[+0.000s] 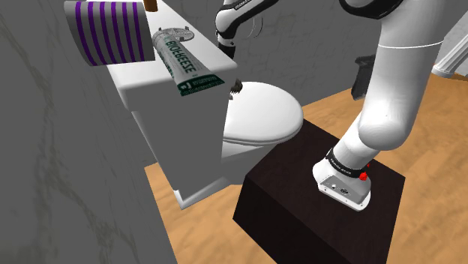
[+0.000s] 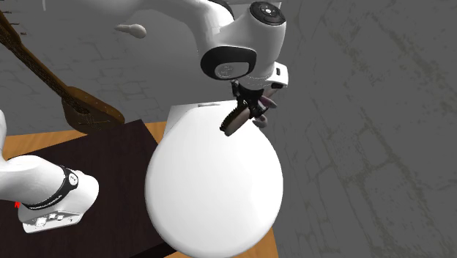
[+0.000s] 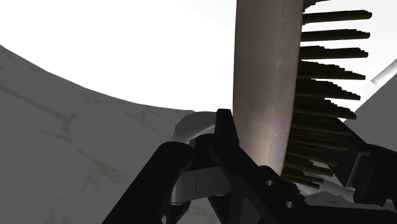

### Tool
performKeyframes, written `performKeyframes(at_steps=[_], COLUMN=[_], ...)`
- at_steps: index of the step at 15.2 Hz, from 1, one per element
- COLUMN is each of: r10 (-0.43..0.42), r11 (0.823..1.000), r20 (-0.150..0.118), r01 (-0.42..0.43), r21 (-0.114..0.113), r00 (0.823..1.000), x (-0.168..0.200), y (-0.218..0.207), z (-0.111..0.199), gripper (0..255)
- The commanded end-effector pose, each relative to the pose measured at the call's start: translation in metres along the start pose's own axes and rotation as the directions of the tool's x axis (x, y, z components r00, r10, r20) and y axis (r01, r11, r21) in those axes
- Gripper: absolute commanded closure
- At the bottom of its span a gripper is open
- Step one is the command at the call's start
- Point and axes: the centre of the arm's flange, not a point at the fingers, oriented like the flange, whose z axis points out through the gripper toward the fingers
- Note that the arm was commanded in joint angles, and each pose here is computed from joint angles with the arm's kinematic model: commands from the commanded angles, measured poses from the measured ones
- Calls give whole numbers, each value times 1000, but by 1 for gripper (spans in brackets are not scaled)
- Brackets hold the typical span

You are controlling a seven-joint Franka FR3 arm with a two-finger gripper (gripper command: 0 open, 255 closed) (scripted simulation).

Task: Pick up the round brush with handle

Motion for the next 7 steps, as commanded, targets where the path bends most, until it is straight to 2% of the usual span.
performKeyframes(at_steps=[1, 5, 7], r10=[0, 0, 0], r11=[1000, 1000, 1000], r20=[-1, -1, -1], r01=[0, 0, 0], r21=[0, 0, 0], r00=[1000, 1000, 1000], x=[2, 3, 3], y=[-2, -5, -5], z=[-11, -32, -33], gripper=[255, 255, 255])
